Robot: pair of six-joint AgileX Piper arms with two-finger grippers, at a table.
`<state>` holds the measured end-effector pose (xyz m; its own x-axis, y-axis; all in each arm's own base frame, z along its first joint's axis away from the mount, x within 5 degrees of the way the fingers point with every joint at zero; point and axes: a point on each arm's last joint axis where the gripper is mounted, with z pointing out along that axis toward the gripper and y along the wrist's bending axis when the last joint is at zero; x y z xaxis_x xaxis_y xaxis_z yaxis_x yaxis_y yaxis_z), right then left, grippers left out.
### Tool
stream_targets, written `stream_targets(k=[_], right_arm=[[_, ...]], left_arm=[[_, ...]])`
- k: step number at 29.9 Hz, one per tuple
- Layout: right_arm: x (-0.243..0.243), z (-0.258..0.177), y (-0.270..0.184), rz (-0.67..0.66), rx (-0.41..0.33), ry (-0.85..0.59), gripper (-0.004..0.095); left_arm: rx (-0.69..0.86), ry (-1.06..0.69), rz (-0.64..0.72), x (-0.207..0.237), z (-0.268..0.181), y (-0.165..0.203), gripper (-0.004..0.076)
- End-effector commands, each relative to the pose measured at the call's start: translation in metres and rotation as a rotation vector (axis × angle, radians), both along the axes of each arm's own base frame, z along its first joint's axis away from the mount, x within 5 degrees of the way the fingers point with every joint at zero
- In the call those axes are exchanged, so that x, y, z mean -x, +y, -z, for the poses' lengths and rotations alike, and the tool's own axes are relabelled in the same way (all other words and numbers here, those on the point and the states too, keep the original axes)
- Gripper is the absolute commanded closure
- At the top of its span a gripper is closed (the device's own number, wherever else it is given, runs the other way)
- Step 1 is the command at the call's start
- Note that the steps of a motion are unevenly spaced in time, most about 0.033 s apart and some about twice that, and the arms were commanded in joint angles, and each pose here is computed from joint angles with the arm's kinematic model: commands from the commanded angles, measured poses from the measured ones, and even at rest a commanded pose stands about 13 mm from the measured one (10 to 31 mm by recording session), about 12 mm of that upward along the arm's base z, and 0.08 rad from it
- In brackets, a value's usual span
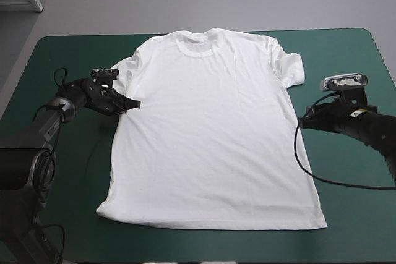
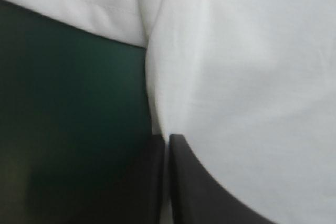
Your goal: Fold the cloth
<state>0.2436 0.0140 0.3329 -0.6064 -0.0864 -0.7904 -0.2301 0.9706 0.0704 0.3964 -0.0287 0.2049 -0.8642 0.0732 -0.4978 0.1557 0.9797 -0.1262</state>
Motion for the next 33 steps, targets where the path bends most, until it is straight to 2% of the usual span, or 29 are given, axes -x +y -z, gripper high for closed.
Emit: stream_targets(k=[1, 6, 13, 15, 18, 26, 28, 33], right_arm=[[-0.027, -0.022, -0.003, 0.006, 0.0, -0.062, 0.0481], [-0.076, -0.004, 0.007, -0.044, -0.003, 0.036, 0.0475], [-0.131, 0.034, 0.024, -0.09, 0.087, 0.134, 0.0469], [-0.142, 0.045, 0.023, -0.077, 0.099, 0.159, 0.0428], [-0.152, 0.062, 0.022, -0.068, 0.12, 0.203, 0.0383], [-0.162, 0.101, 0.023, -0.081, 0.111, 0.327, 0.0389], [-0.161, 0.103, 0.024, -0.083, 0.1, 0.345, 0.0446], [-0.157, 0.105, 0.029, -0.13, 0.118, 0.382, 0.0798]], left_arm=[[0.019, -0.048, 0.006, 0.001, -0.021, -0.002, 0.0703], [0.022, -0.044, 0.013, 0.001, -0.021, -0.003, 0.0703], [0.023, -0.042, 0.014, 0.001, -0.021, -0.003, 0.0703], [0.023, -0.038, 0.015, 0.002, -0.02, -0.003, 0.0703], [0.024, -0.032, 0.017, 0.002, -0.02, -0.003, 0.0703], [0.023, -0.033, 0.019, 0.002, -0.02, -0.003, 0.0703], [0.021, -0.03, 0.02, 0.002, -0.02, -0.003, 0.0703], [0.02, -0.028, 0.022, 0.002, -0.02, -0.003, 0.0703]])
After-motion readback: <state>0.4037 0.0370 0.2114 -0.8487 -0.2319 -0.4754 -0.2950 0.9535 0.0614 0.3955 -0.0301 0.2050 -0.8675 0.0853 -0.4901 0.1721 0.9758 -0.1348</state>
